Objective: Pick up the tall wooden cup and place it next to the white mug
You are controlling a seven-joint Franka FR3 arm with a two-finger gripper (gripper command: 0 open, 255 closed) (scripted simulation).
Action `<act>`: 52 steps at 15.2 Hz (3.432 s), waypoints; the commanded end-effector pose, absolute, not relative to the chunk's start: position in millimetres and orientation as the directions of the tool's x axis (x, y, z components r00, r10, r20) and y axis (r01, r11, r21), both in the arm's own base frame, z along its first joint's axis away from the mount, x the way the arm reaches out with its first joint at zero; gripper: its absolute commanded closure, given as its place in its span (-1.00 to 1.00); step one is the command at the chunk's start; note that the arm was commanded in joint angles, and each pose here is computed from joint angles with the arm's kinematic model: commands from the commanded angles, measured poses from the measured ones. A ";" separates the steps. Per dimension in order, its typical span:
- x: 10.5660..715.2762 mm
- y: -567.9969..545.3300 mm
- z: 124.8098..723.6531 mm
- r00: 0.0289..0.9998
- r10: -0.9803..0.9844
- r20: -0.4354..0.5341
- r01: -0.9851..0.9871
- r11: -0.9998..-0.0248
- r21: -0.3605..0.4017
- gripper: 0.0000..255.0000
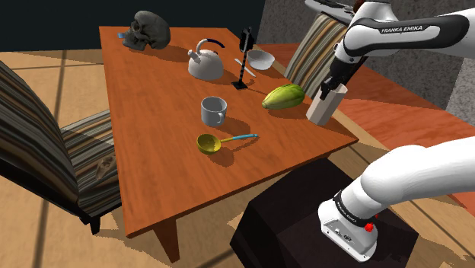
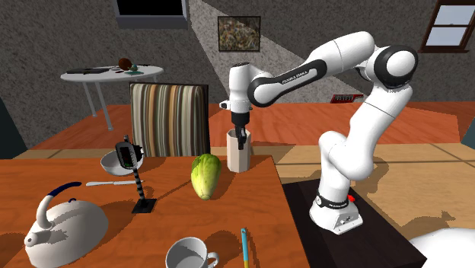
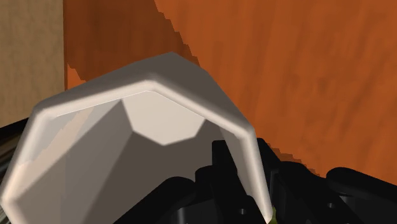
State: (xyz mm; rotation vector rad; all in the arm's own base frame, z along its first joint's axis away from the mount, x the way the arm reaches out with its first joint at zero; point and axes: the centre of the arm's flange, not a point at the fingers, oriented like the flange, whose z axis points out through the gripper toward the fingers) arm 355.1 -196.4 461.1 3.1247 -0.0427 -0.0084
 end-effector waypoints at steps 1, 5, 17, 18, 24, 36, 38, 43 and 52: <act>355.1 -196.4 461.0 1.000 -0.027 -0.005 -0.027 -0.999 0.017 1.00; 355.1 -196.4 482.2 1.000 -0.027 -0.005 -0.027 -0.999 0.017 1.00; 355.1 -196.4 545.5 1.000 -0.027 -0.005 -0.027 -0.999 0.017 1.00; 355.1 -196.4 550.8 1.000 -0.027 -0.005 -0.027 -0.999 0.017 1.00; 355.1 -196.4 582.5 1.000 -0.027 -0.005 -0.027 -0.999 0.017 1.00; 355.1 -196.4 645.9 1.000 -0.027 -0.005 -0.027 -0.999 0.017 1.00; 355.1 -196.4 656.4 1.000 -0.027 -0.005 -0.027 -0.999 0.017 1.00; 355.1 -196.4 682.8 1.000 -0.027 -0.005 -0.027 -0.999 0.017 1.00; 373.0 -177.8 710.3 1.000 -0.027 -0.005 -0.027 -0.999 0.017 1.00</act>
